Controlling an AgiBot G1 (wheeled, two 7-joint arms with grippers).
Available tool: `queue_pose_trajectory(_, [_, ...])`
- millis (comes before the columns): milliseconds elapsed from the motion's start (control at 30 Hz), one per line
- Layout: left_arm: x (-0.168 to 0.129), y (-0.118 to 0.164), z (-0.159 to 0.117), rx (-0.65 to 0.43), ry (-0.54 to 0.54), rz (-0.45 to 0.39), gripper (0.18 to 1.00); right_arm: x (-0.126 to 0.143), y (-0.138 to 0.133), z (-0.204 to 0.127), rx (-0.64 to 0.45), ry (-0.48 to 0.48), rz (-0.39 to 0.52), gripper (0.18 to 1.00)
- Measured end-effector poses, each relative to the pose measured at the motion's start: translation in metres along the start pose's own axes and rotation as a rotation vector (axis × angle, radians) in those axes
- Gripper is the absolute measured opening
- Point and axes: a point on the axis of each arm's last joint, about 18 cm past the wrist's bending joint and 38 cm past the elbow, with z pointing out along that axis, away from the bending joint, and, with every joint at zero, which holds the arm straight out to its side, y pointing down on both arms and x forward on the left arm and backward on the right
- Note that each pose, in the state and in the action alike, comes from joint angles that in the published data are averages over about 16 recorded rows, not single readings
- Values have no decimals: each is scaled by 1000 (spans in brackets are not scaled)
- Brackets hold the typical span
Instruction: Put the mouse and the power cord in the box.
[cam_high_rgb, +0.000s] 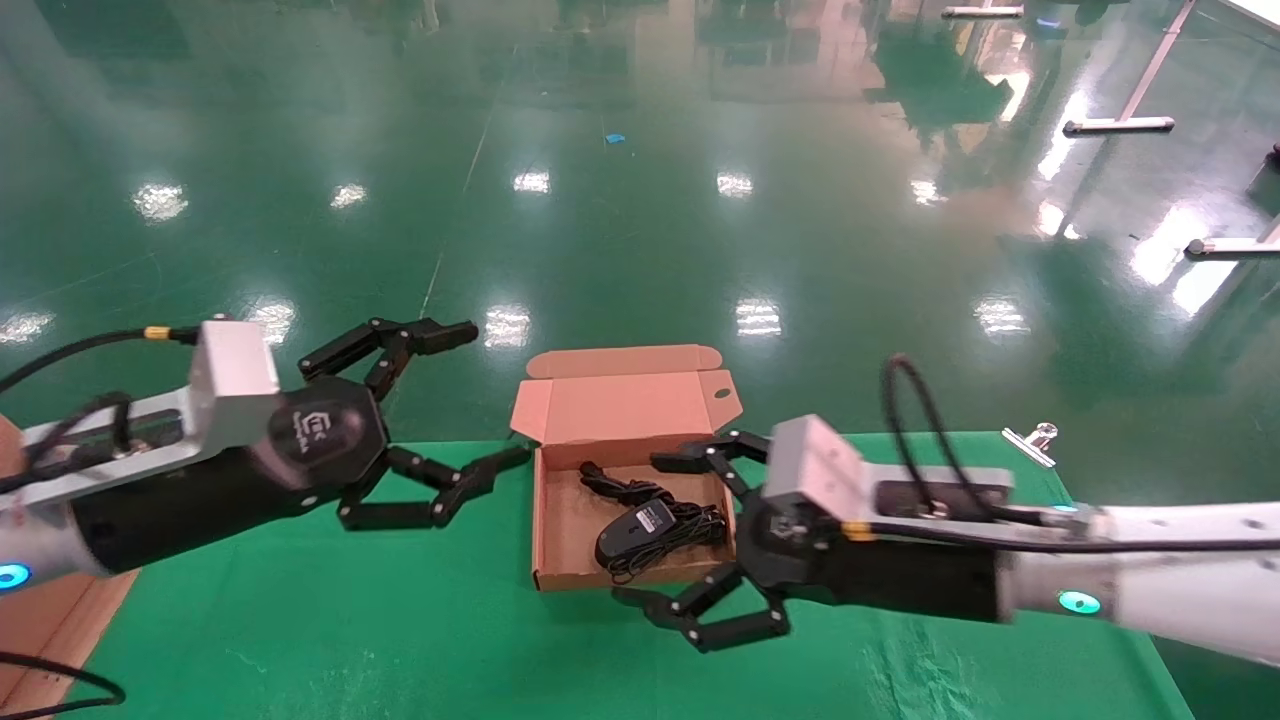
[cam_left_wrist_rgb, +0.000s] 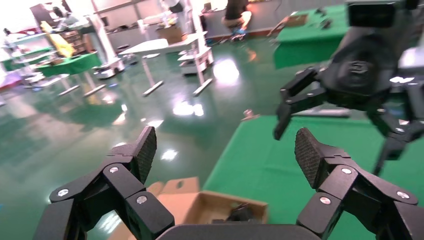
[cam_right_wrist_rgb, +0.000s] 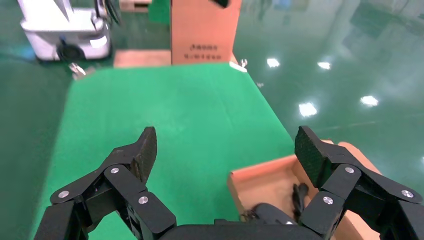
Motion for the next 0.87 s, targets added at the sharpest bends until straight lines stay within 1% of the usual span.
queue_pose_trajectory(300, [28,-34,-16,42,120,-100,1001,-20,-22,-51,103,-22,79,1001])
queue_pose_trajectory(633, [63,-67,-35,33,266,-195,1001,-48,-50,-104,180,-72,121,1001])
queue_pose_trajectory(867, [75,-76,-41,16,316,-224,1001,-59,-61,-121,196,-96,127,1001])
